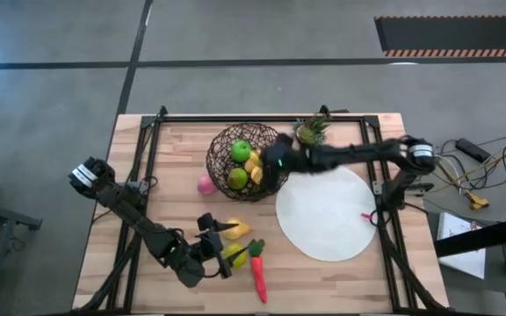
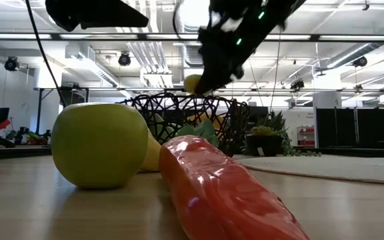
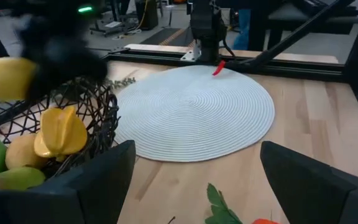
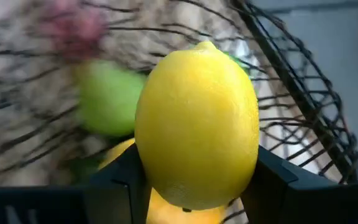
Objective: Build produce basket
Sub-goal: Put the lemon into the wire basket
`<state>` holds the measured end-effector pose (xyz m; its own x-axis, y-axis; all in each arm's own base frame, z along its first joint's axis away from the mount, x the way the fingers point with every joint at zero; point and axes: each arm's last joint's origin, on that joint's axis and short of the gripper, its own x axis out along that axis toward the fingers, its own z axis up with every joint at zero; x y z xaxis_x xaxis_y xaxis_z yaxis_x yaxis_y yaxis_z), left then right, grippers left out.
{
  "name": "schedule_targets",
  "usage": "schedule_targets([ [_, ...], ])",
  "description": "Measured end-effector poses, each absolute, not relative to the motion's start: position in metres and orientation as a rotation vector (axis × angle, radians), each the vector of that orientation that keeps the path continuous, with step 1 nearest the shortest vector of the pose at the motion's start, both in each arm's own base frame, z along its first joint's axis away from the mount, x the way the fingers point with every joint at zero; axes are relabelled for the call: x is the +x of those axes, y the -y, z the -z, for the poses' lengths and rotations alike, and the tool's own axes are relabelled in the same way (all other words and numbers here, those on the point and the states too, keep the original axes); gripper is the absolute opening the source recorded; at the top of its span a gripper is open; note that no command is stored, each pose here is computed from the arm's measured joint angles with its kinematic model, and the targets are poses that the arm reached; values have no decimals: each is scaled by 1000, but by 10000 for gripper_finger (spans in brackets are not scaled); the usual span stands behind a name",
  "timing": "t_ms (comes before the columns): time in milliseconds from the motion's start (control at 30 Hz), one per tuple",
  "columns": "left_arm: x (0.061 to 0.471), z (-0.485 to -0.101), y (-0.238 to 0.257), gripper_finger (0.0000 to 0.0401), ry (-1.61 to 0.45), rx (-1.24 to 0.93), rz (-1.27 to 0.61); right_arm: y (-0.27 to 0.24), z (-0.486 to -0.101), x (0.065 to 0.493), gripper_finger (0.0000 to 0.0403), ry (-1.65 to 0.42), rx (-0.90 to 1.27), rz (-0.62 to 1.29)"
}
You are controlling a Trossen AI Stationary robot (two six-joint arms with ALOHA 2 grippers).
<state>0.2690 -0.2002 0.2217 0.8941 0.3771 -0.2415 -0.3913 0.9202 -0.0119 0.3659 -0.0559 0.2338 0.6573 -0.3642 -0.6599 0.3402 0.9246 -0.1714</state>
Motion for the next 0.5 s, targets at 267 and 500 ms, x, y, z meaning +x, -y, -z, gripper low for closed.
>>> schedule_targets([
  [267,268,-221,200,328,-231,-78,-409,116,-203,382,185,-830,96,405],
  [500,268,-221,200,328,-226,-76,-420,126,-195,398,201,-847,92,419],
])
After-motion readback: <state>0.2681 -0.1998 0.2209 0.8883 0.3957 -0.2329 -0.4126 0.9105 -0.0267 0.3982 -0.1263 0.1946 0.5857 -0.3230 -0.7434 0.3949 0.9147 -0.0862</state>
